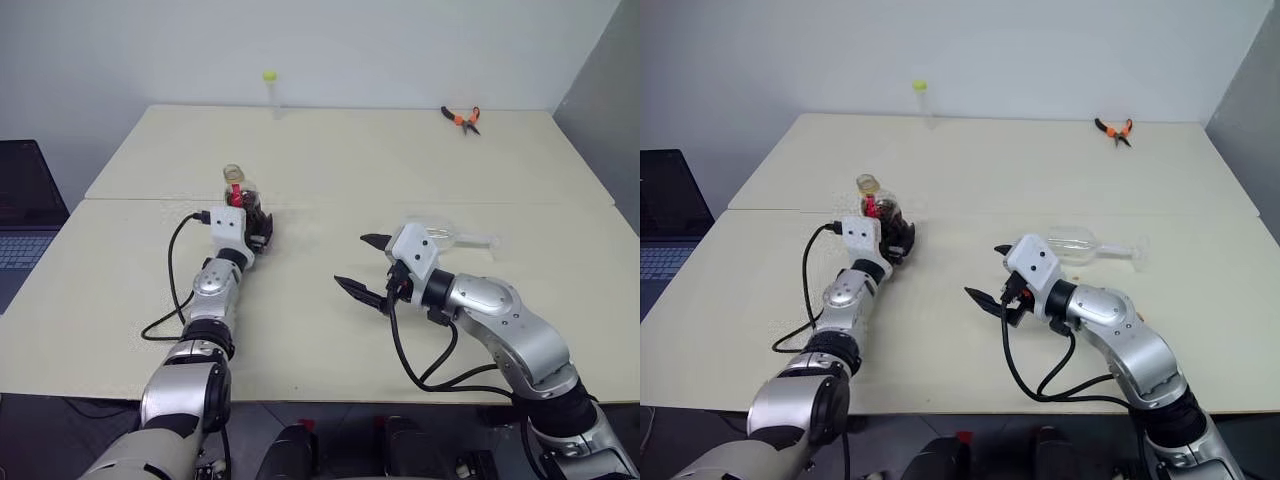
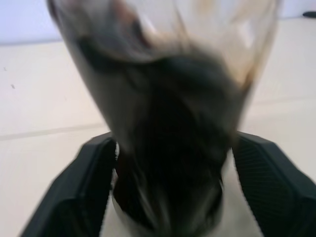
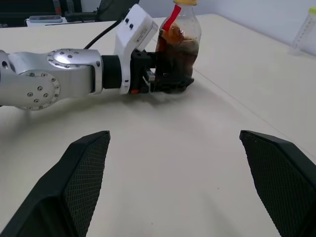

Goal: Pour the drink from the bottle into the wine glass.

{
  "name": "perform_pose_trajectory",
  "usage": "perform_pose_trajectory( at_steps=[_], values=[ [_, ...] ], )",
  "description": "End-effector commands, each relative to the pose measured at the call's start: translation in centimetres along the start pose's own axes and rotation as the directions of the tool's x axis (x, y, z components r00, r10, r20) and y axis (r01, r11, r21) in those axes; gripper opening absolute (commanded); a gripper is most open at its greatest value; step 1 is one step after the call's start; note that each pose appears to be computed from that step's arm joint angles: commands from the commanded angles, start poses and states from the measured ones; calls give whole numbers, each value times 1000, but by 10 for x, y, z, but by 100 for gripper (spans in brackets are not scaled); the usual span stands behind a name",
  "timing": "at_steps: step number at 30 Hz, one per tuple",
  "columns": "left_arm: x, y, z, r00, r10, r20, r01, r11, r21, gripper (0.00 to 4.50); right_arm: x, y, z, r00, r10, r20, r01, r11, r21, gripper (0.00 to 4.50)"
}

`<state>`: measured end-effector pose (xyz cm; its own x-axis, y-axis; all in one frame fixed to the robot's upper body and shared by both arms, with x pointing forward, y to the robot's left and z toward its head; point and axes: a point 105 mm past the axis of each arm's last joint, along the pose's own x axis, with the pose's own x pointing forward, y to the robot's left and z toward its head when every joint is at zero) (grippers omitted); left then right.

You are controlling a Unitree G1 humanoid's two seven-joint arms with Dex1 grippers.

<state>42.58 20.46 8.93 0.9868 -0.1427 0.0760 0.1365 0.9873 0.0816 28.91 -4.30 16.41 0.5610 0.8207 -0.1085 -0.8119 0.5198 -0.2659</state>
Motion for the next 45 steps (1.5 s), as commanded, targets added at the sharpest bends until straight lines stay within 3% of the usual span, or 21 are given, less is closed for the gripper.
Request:
perform_pose_trajectory(
  at_steps=[1,9,14,22,28,34,40,45],
  values=[
    [-3,-1,15,996,-11,86,11,1000,6,447,-7,-1,14,999,-11,45,13,999,-46,450],
    [-35,-15,26,985,-68,157,67,998,7,447,-32,-11,5,996,-93,5,93,994,-53,450],
    [-70,-18,21,991,-75,107,81,995,-56,447,-55,-28,-11,972,-228,-54,224,972,-69,450],
    [-78,-45,31,970,-233,72,235,972,-19,447,-83,-65,-39,874,-463,-144,401,858,-322,450],
    [-75,-102,57,794,-604,63,607,795,-25,447,-96,-102,-56,721,-669,-183,352,581,-734,450],
    [-86,-131,68,585,-810,22,810,586,18,447,-98,-126,-68,640,-750,-164,239,398,-886,450],
    [-94,-145,69,462,-887,-5,886,462,30,447,-89,-136,-83,619,-769,-161,171,331,-928,450],
    [-92,-150,70,451,-892,8,892,451,29,447,-81,-144,-101,600,-779,-180,105,300,-948,450]
  ],
)
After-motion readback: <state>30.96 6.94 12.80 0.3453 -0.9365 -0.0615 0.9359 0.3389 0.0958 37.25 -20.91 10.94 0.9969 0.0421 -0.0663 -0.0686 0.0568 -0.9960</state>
